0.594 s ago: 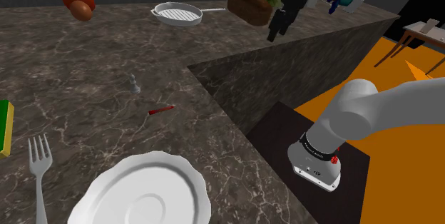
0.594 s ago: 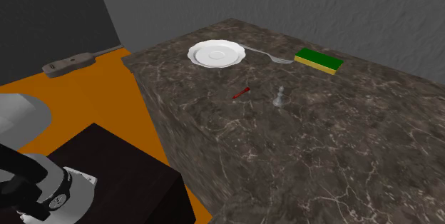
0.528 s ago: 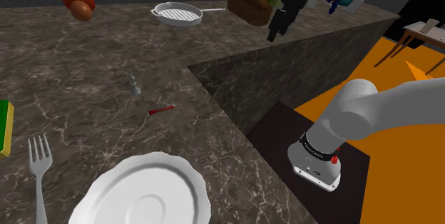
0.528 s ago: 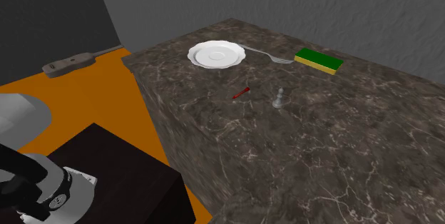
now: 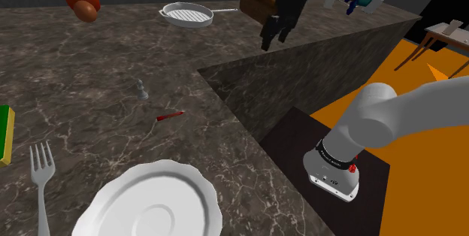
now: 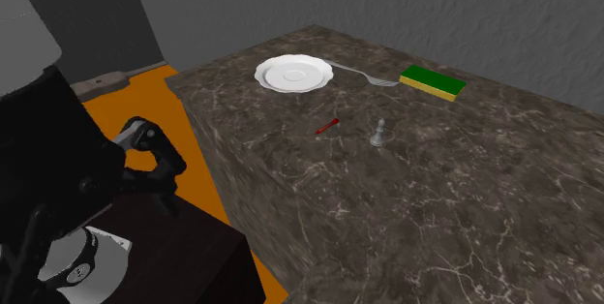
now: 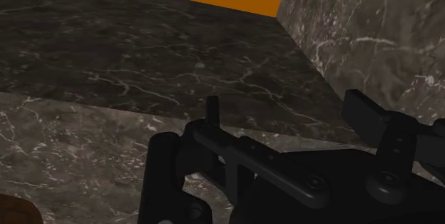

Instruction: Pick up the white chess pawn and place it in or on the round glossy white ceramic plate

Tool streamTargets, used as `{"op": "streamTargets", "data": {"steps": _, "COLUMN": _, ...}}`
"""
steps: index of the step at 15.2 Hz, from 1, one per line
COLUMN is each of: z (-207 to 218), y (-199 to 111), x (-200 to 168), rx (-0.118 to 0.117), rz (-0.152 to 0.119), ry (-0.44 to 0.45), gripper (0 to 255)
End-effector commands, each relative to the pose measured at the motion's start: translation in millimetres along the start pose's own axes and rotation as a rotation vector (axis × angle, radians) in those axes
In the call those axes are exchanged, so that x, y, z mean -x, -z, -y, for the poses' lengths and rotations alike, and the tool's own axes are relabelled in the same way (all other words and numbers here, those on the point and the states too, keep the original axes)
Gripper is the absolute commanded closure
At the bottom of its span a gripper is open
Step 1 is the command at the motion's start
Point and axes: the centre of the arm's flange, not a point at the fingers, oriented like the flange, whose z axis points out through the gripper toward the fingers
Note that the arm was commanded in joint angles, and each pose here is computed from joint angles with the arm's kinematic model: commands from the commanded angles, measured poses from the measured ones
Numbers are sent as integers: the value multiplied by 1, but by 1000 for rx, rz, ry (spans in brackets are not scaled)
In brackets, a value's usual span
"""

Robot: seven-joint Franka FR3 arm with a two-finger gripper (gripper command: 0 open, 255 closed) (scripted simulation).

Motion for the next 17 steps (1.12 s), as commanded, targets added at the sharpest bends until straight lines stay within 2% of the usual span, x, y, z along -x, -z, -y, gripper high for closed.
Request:
{"op": "streamTargets", "data": {"steps": 1, "z": 29, "y": -1, "x": -3, "rx": 11, "rz": -3, "ry": -19, "gripper": 0}}
{"op": "streamTargets", "data": {"steps": 17, "z": 248, "y": -20, "x": -49, "rx": 106, "rz": -30, "ry": -152, "gripper": 0}}
